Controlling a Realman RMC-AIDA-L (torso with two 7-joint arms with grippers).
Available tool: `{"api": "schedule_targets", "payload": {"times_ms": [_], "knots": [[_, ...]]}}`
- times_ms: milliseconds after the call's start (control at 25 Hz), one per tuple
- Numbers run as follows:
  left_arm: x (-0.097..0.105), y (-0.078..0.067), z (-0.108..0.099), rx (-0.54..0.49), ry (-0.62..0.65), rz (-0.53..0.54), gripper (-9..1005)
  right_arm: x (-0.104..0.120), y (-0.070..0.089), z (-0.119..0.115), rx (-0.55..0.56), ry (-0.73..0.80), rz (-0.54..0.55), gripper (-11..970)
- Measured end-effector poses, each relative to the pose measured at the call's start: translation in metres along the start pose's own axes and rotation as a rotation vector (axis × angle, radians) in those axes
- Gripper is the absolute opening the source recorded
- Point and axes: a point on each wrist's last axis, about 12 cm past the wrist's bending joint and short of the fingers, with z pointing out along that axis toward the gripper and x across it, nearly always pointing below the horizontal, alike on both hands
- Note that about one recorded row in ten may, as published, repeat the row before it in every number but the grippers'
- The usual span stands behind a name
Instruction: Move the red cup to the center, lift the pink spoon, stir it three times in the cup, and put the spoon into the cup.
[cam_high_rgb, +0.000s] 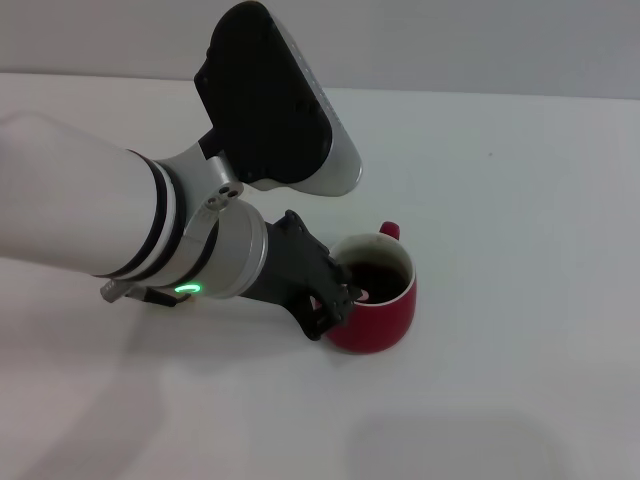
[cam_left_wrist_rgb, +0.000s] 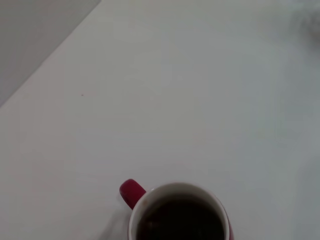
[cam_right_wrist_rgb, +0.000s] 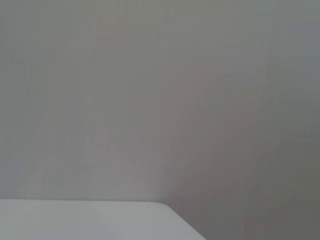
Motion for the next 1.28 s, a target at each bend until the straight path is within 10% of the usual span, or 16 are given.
{"api": "schedule_targets", "payload": {"times_ms": [1280], "knots": [[-0.022, 0.021, 0.016, -0.083, -0.004, 0.075, 137, 0.0, -0.002, -0.002, 0.004, 0.001, -0.003, -2]]}}
